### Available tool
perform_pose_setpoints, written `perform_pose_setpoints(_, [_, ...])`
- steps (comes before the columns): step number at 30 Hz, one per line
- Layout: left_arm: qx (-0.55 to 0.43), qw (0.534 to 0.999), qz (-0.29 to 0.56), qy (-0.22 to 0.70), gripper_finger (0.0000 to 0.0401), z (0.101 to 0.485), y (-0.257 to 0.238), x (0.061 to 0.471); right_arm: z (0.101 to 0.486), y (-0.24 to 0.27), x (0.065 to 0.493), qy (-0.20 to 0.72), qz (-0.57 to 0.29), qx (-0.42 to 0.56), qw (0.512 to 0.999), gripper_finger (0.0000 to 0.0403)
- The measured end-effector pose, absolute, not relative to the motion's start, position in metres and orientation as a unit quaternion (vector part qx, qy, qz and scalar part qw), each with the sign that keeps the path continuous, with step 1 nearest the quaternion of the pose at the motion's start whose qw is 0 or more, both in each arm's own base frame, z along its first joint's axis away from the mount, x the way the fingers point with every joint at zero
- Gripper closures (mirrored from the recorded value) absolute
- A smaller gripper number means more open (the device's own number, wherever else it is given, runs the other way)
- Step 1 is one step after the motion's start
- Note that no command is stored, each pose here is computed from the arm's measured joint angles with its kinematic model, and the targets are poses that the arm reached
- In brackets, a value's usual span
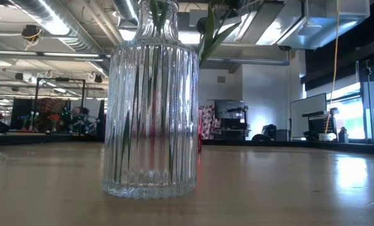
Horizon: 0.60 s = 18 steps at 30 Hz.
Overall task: Sort flowers into vase by color
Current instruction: Put the red tulip into the transparent vase
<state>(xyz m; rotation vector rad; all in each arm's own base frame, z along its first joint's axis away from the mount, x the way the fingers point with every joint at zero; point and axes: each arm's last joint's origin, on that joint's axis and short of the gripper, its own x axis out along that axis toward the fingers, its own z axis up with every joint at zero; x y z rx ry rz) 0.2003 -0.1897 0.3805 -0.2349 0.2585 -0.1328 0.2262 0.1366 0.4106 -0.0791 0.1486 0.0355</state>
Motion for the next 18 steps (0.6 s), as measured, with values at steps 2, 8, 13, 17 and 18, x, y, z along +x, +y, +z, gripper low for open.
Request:
perform_pose_setpoints(2, [-0.099,0.988,-0.073,0.095,0.0398,0.385,-0.194,0.205,0.411,0.137,0.226,0.074,0.018,-0.039,0.996,0.0171])
perform_pose_setpoints(8, [-0.075,0.994,-0.083,-0.003,0.0396,0.392,-0.205,0.231,0.411,0.137,0.226,0.074,0.018,-0.039,0.996,0.0171])
perform_pose_setpoints(13, [-0.037,0.996,-0.084,0.005,0.0393,0.378,-0.211,0.246,0.411,0.137,0.226,0.074,0.018,-0.038,0.996,0.0171])
perform_pose_setpoints(17, [-0.027,0.997,-0.065,0.012,0.0393,0.368,-0.208,0.262,0.411,0.137,0.226,0.074,0.018,-0.038,0.996,0.0171])
perform_pose_setpoints(18, [-0.023,0.998,-0.060,0.016,0.0393,0.365,-0.207,0.266,0.411,0.137,0.226,0.074,0.018,-0.038,0.996,0.0171])
